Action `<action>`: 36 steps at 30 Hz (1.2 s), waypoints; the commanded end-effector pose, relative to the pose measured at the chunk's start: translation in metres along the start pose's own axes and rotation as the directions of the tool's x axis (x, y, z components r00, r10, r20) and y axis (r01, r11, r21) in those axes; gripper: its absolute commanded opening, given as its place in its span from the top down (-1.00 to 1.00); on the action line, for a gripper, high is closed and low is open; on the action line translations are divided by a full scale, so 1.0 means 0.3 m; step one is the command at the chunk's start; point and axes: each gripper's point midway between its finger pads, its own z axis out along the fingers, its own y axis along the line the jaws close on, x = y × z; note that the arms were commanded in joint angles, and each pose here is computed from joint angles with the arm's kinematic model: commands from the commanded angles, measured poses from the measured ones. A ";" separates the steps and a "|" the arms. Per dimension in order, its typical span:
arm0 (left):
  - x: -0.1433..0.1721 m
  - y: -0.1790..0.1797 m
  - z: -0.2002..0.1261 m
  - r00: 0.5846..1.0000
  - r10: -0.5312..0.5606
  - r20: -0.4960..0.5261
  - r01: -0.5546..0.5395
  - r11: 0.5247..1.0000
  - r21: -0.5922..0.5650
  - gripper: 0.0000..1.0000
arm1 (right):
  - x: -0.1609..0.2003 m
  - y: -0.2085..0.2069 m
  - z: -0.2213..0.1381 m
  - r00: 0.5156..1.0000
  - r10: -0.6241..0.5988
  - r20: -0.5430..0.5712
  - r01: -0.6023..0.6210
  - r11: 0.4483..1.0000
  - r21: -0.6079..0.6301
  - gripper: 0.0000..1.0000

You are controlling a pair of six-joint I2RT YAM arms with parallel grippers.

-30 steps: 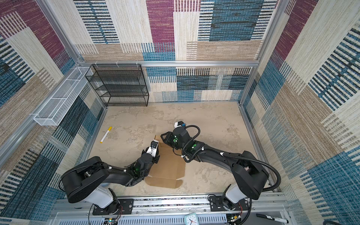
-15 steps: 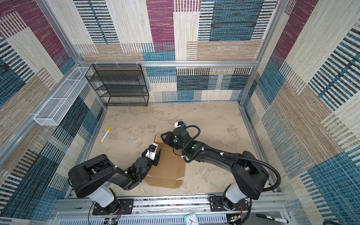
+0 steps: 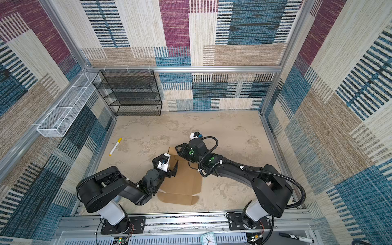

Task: Assemble paper box
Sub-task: First fold the bottom flaps of a flat cardboard box at the center of the table.

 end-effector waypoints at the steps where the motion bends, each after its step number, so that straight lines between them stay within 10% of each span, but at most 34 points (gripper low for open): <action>1: -0.026 0.011 0.009 0.999 -0.039 0.034 0.039 0.999 0.015 -0.87 | 0.004 0.000 -0.007 1.000 -0.008 -0.006 0.008 1.000 0.000 0.19; 36: 0.006 0.004 0.055 1.000 -0.001 0.009 0.000 1.000 0.027 0.26 | 0.003 -0.006 -0.011 1.000 -0.006 -0.003 0.006 1.000 0.009 0.20</action>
